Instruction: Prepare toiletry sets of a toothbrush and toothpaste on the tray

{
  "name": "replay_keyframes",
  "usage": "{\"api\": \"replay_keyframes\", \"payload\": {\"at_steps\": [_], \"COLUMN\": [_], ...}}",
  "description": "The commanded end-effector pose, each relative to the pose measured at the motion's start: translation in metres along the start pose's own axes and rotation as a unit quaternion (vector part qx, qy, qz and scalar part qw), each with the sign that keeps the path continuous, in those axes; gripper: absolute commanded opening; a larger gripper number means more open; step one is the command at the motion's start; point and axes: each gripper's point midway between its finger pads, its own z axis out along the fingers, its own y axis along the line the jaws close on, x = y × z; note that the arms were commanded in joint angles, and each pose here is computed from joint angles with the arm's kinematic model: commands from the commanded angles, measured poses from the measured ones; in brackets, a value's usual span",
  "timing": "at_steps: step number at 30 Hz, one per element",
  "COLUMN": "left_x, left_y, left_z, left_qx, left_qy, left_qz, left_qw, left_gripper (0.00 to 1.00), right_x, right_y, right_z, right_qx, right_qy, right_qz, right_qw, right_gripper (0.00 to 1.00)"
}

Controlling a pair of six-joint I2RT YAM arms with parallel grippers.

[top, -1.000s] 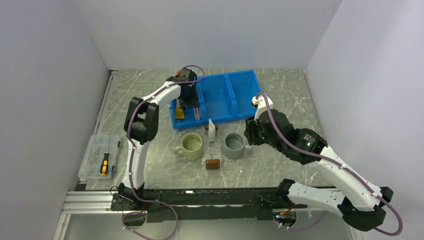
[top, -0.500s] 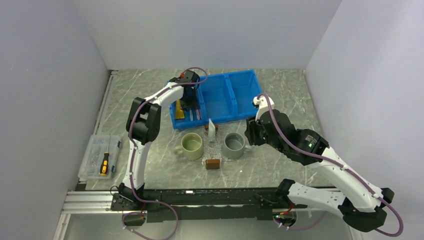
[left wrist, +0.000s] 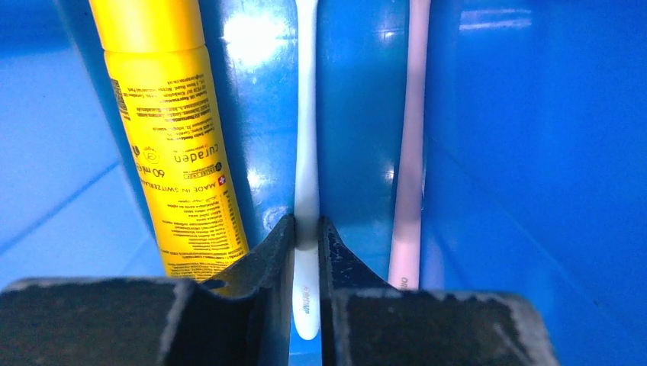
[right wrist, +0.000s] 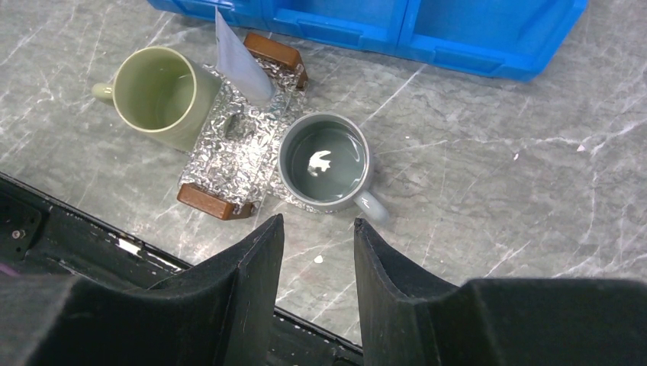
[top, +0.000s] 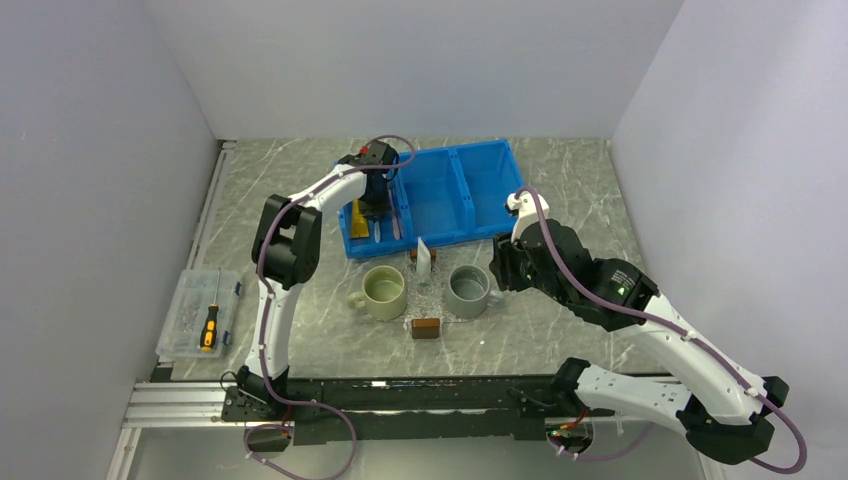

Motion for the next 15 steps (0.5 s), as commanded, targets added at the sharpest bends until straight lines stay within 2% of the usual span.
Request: {"api": "replay_keyframes", "payload": {"at_steps": [1, 2, 15], "left_x": [-0.003, -0.005, -0.046], "left_y": [-0.005, -0.005, -0.007], "left_z": [-0.011, -0.013, -0.081], "left_qx": [0.015, 0.017, 0.06], "left_qy": [-0.008, -0.01, -0.097], "left_qz": [0.005, 0.004, 0.007], "left_qw": [1.0, 1.0, 0.993], "left_gripper": [0.04, 0.0, 0.0], "right_x": [-0.011, -0.011, -0.015], "right_y": [0.004, 0.004, 0.011], "right_z": [-0.005, -0.005, -0.001], "right_qx": [-0.01, -0.011, -0.019], "right_qy": [-0.018, -0.018, -0.018], "right_qz": [0.013, 0.014, 0.021], "right_qw": [1.0, 1.0, 0.999], "right_gripper": [0.41, 0.41, 0.41]}}
